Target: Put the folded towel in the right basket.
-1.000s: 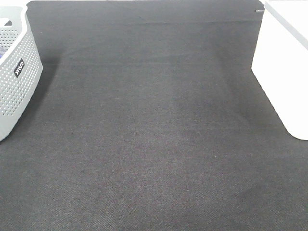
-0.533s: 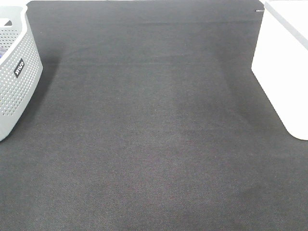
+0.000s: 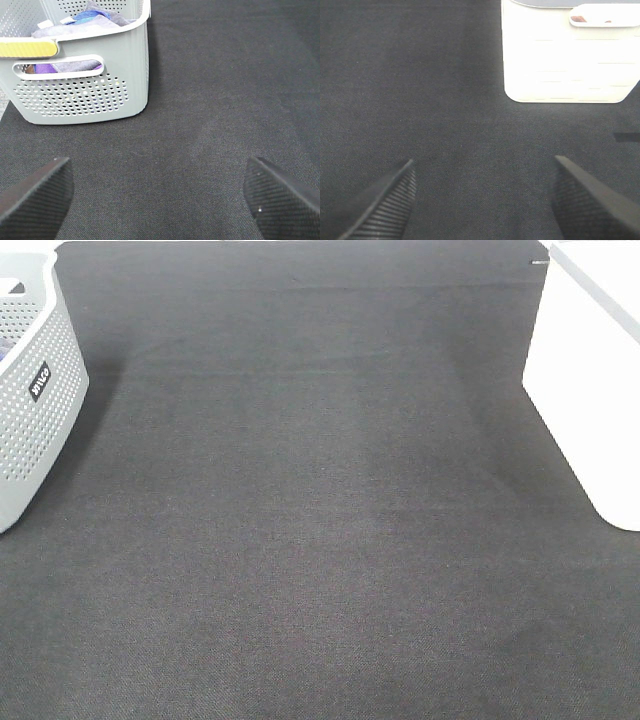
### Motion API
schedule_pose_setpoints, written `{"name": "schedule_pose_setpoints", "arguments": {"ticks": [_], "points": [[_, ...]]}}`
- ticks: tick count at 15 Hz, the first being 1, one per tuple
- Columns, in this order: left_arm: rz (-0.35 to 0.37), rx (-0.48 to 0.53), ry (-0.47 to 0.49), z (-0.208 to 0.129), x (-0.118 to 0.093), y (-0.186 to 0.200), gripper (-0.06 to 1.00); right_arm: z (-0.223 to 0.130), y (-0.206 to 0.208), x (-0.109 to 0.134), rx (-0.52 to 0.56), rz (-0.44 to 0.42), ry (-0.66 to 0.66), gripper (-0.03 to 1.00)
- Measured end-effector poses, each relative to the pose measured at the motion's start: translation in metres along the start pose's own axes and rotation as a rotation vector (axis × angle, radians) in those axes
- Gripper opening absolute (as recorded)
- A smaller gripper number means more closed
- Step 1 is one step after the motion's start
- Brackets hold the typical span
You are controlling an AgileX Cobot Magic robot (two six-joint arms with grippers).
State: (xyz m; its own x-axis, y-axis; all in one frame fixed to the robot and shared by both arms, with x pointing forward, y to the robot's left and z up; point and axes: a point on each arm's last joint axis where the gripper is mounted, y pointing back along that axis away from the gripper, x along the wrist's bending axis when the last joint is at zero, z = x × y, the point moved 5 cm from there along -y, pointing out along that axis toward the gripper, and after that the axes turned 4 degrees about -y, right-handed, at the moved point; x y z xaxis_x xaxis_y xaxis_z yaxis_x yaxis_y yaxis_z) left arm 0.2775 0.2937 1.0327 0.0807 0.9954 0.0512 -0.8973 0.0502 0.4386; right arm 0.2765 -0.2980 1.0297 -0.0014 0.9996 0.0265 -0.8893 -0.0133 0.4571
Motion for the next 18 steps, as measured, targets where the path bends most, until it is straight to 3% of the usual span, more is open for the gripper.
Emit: {"name": "schedule_pose_setpoints", "arguments": {"ticks": [18], "points": [[0.000, 0.000, 0.000, 0.0000, 0.0000, 0.0000, 0.87, 0.0000, 0.0000, 0.0000, 0.000, 0.000, 0.000, 0.70]]}}
